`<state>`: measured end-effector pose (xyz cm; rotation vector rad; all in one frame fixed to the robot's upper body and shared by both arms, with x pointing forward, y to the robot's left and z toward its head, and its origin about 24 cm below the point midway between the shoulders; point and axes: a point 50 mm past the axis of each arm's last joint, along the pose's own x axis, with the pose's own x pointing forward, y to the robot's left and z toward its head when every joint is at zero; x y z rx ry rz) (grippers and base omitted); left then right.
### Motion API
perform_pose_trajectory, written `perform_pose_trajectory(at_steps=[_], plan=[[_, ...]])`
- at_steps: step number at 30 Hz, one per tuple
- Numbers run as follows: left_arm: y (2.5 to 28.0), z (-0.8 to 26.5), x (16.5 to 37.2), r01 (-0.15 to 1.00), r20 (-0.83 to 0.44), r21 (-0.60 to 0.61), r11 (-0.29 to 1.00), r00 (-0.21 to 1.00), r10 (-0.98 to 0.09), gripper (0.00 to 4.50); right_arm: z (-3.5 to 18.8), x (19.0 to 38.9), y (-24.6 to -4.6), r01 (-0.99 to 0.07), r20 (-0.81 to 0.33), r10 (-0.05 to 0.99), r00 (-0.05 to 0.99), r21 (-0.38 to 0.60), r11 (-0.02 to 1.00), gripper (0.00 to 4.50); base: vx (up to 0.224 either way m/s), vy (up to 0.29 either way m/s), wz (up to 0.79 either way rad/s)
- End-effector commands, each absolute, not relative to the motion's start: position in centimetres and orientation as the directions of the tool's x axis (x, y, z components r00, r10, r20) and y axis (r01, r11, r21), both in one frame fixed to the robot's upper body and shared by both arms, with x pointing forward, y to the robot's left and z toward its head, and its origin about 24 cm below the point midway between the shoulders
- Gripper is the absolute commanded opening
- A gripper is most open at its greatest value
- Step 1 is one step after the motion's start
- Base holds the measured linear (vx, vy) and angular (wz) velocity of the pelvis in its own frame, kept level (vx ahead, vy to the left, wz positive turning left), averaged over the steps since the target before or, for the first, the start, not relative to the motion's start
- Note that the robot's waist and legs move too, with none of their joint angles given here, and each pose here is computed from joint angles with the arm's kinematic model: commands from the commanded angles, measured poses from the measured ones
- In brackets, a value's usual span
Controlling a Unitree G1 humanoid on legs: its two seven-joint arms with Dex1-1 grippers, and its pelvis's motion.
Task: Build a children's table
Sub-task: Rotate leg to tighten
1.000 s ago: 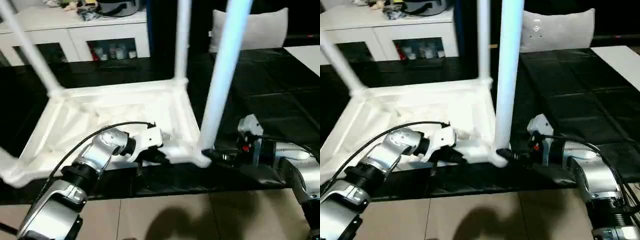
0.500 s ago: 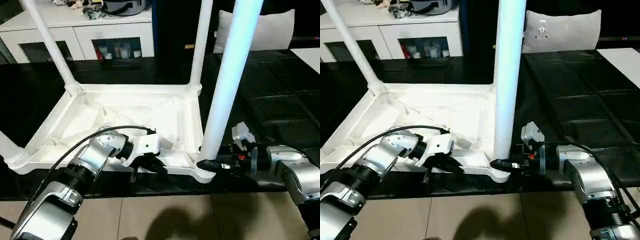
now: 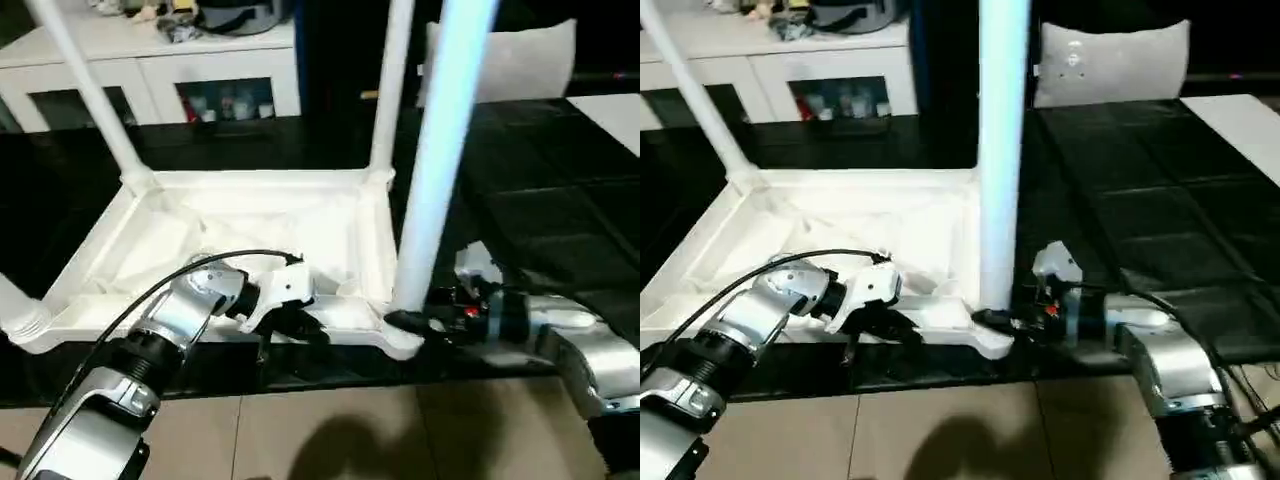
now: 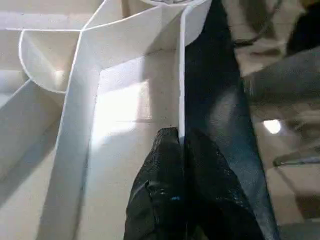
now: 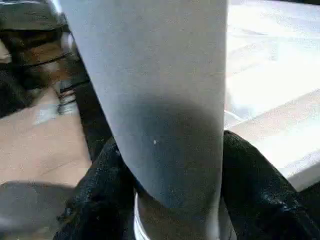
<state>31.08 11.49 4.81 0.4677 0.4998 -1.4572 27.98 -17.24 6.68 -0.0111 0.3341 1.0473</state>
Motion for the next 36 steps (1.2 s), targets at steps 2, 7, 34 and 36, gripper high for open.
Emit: perform_pose_trajectory(at_steps=[2,7,34,36], plan=[[9.6,4.5,31.0,0.995,-0.547,-0.014,0.103,0.079,-0.834,0.0,5.5,29.2,-16.9,-0.728,-0.344,0.729,0.591,0.162,0.667,2.08,0.0,0.0,0.0],[6.9,4.8,33.0,0.904,-0.483,0.012,0.428,0.38,-0.789,0.0,4.4,30.8,-15.6,-0.445,-0.404,0.441,0.801,0.091,0.891,2.08,0.0,0.0,0.0],[7.7,4.8,32.0,0.947,-0.5,0.107,0.304,0.315,-0.807,0.0,6.1,29.2,-18.4,-0.611,-0.305,0.586,0.751,0.017,0.791,4.32,0.0,0.0,0.0],[8.0,4.6,31.5,0.963,-0.512,0.112,0.247,0.269,-0.816,0.0,6.7,29.0,-19.2,-0.659,-0.282,0.636,0.718,0.015,0.752,4.39,0.0,0.0,0.0]])
